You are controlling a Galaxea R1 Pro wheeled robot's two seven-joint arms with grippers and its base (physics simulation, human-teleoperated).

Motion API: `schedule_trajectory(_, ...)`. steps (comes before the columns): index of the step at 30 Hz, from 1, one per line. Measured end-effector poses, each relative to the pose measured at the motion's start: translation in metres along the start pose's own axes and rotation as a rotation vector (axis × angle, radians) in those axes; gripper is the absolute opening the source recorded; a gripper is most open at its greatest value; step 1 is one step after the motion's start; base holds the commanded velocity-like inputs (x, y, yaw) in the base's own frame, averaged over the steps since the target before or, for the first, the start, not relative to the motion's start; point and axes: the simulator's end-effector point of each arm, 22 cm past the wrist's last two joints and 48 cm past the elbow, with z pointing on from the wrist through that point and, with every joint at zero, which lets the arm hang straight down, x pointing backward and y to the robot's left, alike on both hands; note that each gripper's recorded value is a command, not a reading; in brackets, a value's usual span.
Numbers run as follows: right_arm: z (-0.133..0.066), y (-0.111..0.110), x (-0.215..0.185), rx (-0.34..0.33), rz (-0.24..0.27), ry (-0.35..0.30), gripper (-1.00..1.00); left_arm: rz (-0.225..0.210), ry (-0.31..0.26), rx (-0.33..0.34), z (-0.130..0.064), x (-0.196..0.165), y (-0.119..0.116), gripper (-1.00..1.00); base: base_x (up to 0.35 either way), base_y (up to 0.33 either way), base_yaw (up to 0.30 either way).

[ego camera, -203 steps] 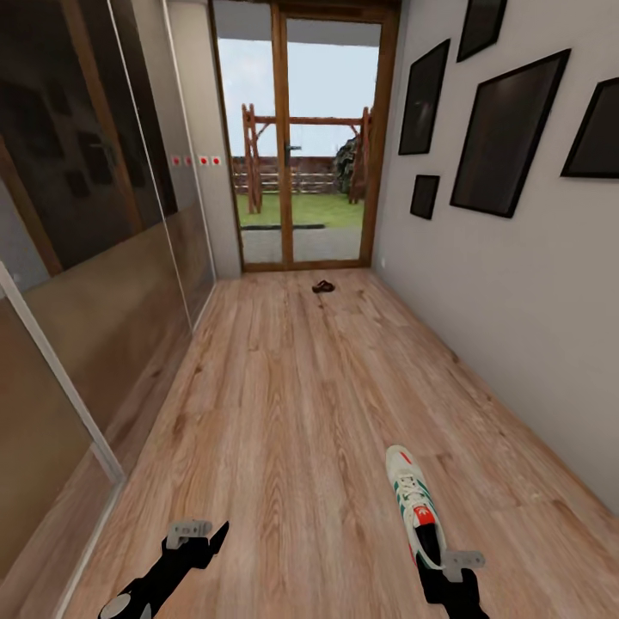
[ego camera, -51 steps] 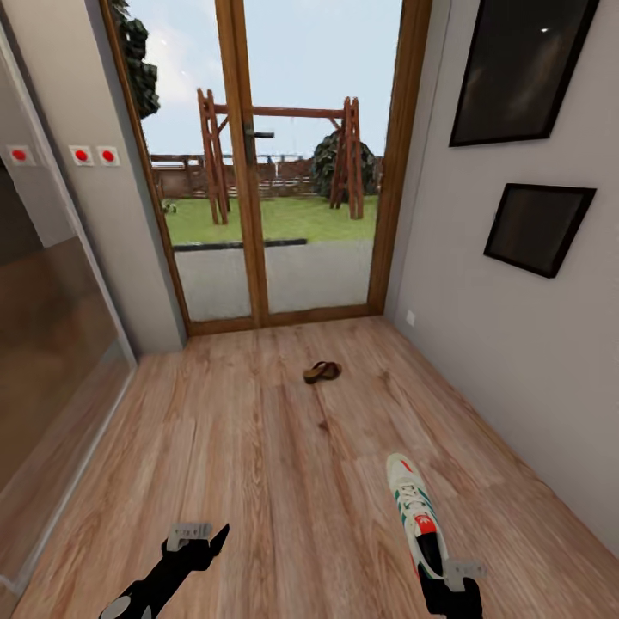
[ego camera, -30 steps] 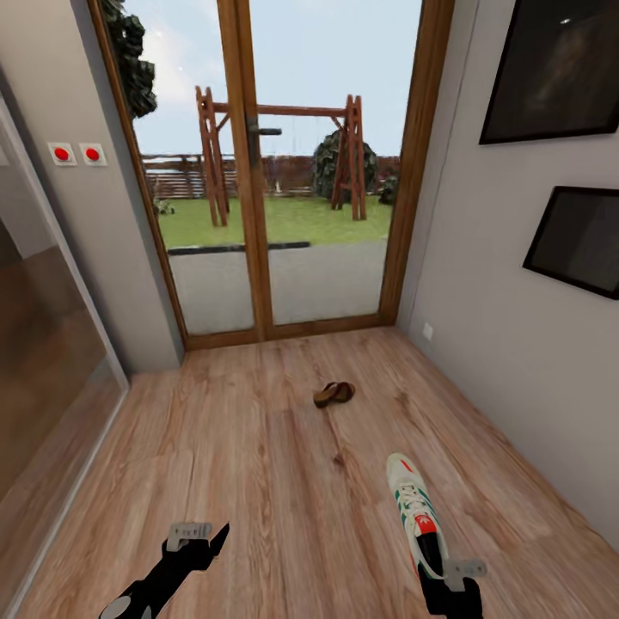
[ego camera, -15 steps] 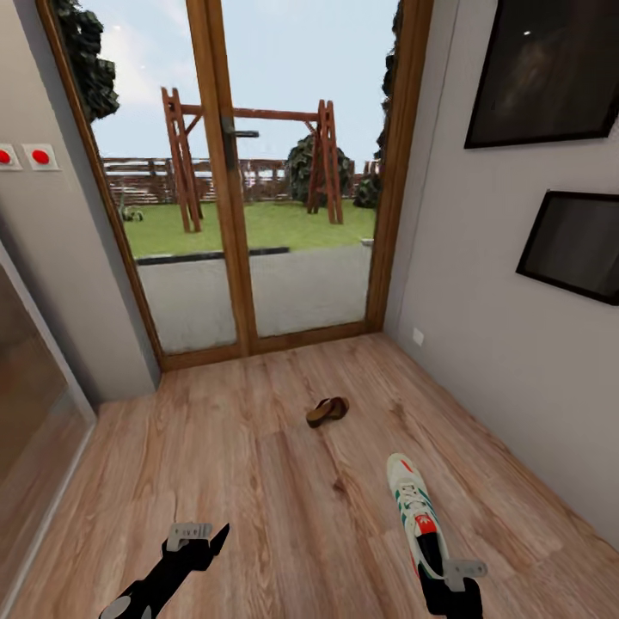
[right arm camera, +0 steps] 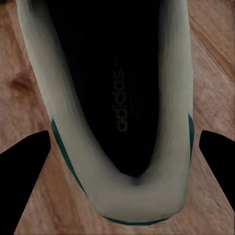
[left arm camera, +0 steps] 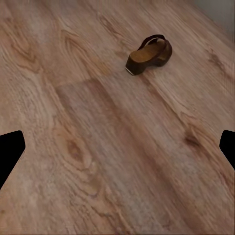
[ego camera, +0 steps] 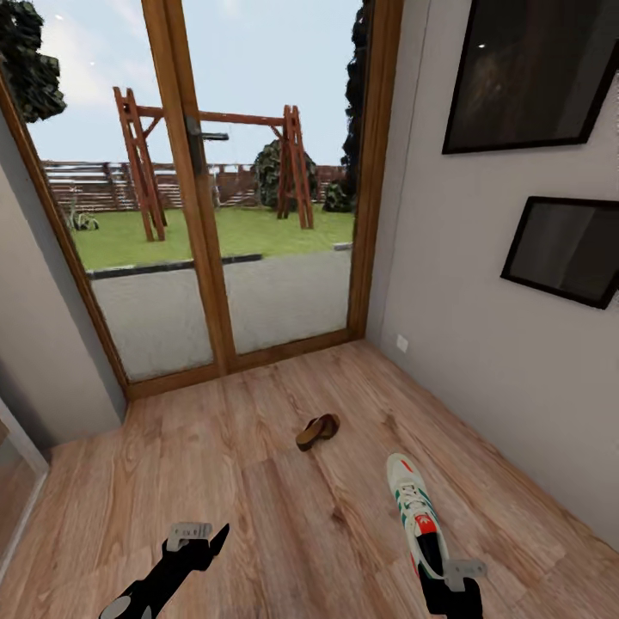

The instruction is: Pick up the two gym shoes and the two sandals from the corridor floor and place them onto the hallstand (shoe rack) in the corridor, making sure they are on the rack and not on the floor. Arrange them so the two gym shoes are next to each other and the two sandals are next to each other.

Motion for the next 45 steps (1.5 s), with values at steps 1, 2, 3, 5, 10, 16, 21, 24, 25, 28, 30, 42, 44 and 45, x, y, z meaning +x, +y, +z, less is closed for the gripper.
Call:
schedule_trajectory(1,0.000,0.000,0.000,0.000,0.000,-0.001,-1.00,0.000,-0.001,0.000,0.000,0.000,0.000,1.00,0.280,0.206,-0.217)
schedule_trajectory(2,0.000,0.000,-0.001,0.000,0.000,-0.002,-1.00,0.000,-0.002,0.000,0.000,-0.001,0.000,1.00,0.280,0.204,-0.195)
schedule_trajectory(3,0.000,0.000,-0.001,0.000,0.000,-0.003,-1.00,0.001,-0.002,0.000,0.000,-0.001,0.000,1.00,0.282,0.196,-0.131)
schedule_trajectory(5,0.000,0.000,-0.002,0.000,0.000,-0.003,-1.00,0.001,-0.003,0.000,0.000,-0.002,0.000,1.00,0.286,0.185,-0.086)
schedule_trajectory(10,0.000,0.000,-0.002,0.000,0.000,-0.004,-1.00,0.002,-0.004,0.001,0.000,-0.002,0.000,1.00,0.299,0.162,-0.029)
schedule_trajectory(16,0.000,0.000,-0.002,0.000,0.000,-0.004,-1.00,0.002,-0.004,0.001,0.000,-0.002,0.000,1.00,0.307,0.146,-0.004)
schedule_trajectory(21,0.000,0.000,-0.002,0.000,0.001,-0.005,-1.00,0.002,-0.005,0.001,0.000,-0.003,0.000,1.00,0.270,0.133,-0.079)
schedule_trajectory(24,0.000,0.000,-0.004,0.000,0.000,-0.008,-1.00,0.002,-0.007,0.001,0.000,-0.004,-0.001,1.00,0.167,0.127,-0.198)
schedule_trajectory(25,0.000,0.000,-0.004,0.000,0.000,-0.009,-1.00,0.002,-0.008,0.001,0.000,-0.004,-0.001,1.00,0.138,0.128,-0.212)
schedule_trajectory(28,-0.001,0.000,-0.006,0.000,0.001,-0.011,-1.00,0.002,-0.011,0.001,-0.001,-0.006,-0.001,1.00,0.114,0.128,-0.219)
schedule_trajectory(30,-0.001,0.000,-0.006,0.000,0.001,-0.013,-1.00,0.002,-0.013,0.001,-0.001,-0.006,-0.001,1.00,0.064,0.131,-0.223)
schedule_trajectory(42,-0.001,0.000,-0.012,0.001,0.001,-0.025,-1.00,0.005,-0.024,0.003,-0.001,-0.012,-0.002,1.00,0.011,0.157,-0.225)
schedule_trajectory(44,-0.001,-0.001,-0.013,0.001,0.001,-0.027,-1.00,0.006,-0.026,0.003,-0.002,-0.013,-0.002,1.00,0.001,0.123,-0.226)
schedule_trajectory(45,-0.001,-0.001,-0.014,0.001,0.001,-0.028,-1.00,0.006,-0.027,0.003,-0.002,-0.014,-0.002,1.00,0.000,0.072,-0.225)
